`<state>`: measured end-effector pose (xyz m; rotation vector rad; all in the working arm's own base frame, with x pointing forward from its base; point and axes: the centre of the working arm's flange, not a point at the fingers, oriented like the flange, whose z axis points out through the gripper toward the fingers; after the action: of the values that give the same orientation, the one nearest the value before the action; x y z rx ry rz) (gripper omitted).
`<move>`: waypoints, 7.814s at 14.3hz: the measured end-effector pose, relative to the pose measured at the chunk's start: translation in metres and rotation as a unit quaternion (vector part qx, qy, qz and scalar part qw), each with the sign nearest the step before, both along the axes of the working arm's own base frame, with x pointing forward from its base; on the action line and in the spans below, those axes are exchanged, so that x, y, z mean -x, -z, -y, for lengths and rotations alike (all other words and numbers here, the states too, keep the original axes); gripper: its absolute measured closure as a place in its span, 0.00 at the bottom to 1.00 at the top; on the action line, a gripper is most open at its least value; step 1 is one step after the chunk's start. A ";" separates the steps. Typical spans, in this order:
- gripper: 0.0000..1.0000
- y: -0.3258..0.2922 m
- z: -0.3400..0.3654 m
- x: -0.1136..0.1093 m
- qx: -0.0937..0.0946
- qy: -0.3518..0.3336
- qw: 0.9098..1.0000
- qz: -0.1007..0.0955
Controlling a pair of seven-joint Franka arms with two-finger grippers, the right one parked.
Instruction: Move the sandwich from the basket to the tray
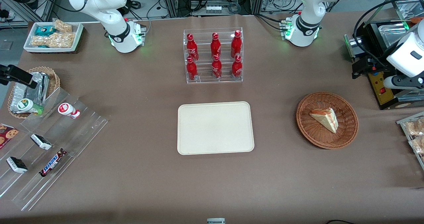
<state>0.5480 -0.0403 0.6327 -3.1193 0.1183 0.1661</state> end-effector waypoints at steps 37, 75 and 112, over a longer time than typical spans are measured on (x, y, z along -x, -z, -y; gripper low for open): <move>0.00 0.347 -0.054 0.006 -0.016 -0.497 0.866 0.057; 0.59 0.369 0.465 -0.011 0.047 -0.093 0.993 0.053; 0.00 0.015 -0.008 -0.009 0.000 -0.001 0.998 0.055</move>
<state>0.5566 -0.0319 0.6182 -3.1188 0.1143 -0.0060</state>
